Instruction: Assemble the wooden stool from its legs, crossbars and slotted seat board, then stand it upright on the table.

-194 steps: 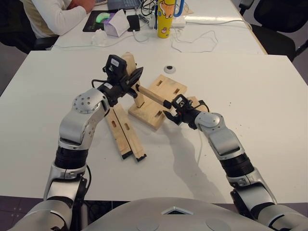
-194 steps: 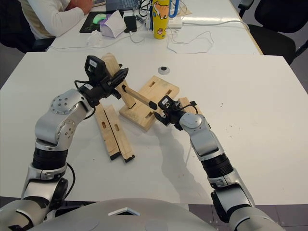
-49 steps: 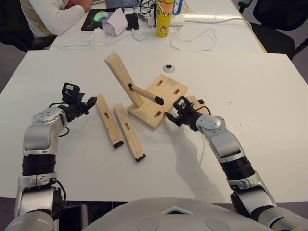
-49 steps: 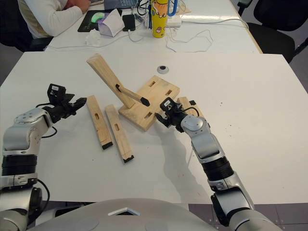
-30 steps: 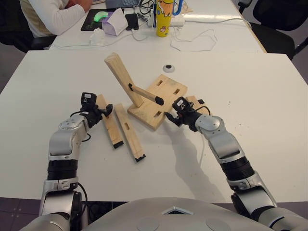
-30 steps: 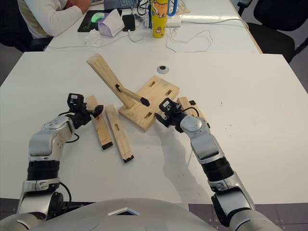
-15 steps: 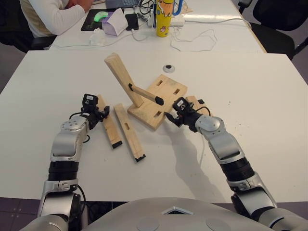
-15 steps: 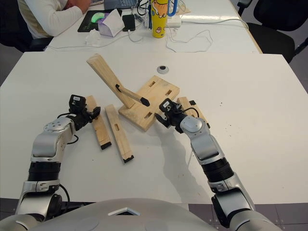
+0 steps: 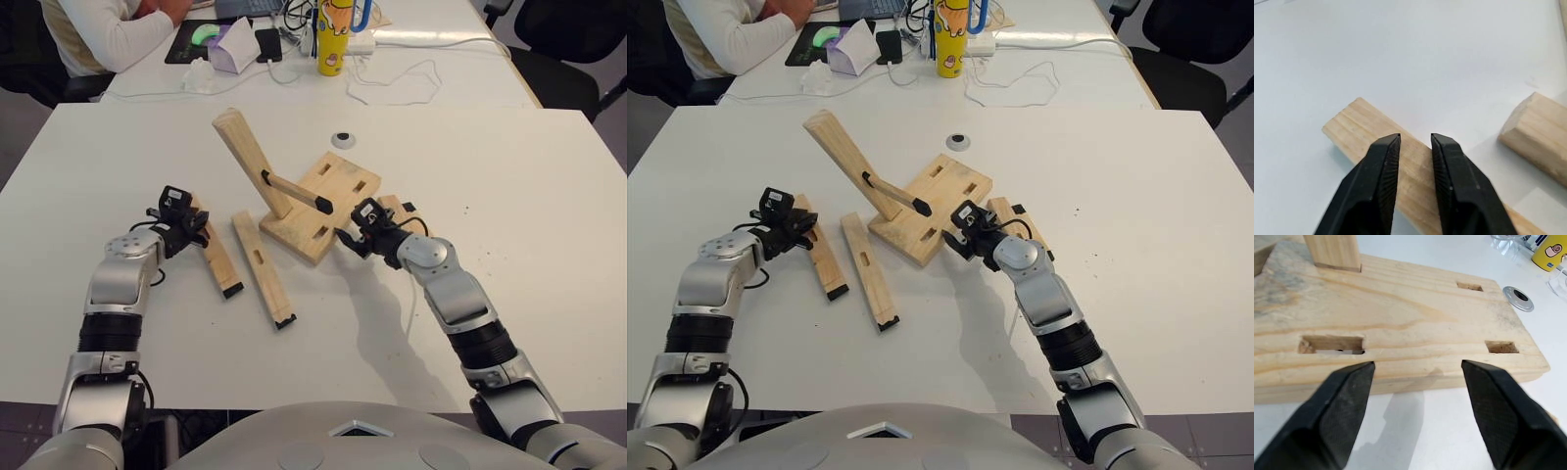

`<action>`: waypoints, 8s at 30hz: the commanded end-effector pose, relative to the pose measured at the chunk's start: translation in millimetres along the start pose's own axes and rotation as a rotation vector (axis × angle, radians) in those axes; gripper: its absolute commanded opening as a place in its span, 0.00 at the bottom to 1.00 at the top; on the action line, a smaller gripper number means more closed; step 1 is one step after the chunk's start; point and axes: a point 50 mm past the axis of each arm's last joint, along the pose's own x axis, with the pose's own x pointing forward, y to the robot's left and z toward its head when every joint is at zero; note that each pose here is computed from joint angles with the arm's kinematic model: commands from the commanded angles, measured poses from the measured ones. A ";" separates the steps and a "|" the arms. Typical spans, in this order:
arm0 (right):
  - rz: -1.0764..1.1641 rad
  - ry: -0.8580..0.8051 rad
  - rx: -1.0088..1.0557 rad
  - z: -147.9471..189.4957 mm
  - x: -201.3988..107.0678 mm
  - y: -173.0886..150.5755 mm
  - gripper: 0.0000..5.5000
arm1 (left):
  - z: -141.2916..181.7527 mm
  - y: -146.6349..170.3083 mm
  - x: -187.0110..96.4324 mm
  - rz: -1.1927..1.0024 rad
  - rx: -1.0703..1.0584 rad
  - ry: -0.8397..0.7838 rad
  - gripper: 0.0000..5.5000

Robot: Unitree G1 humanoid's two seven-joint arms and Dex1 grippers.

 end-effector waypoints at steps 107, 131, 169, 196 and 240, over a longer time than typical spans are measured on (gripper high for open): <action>0.012 0.030 0.037 -8.2 -2.3 -0.8 0.60 | 31.9 -0.5 -20.5 -0.879 0.776 0.345 0.49; -0.002 0.022 0.052 -6.0 0.1 0.2 0.60 | 42.5 3.5 -12.8 -0.823 0.837 0.302 0.35; -0.003 0.019 0.063 -7.0 0.4 4.9 0.60 | 40.7 9.5 6.7 -0.720 0.836 0.272 0.93; -0.026 -0.003 0.129 -1.9 0.6 -3.5 0.60 | 43.8 -0.4 -7.8 -0.800 0.776 0.246 0.39; -0.055 -0.596 0.524 109.4 -31.6 -65.8 0.60 | 296.1 51.4 -139.0 -0.115 -0.224 -1.278 0.37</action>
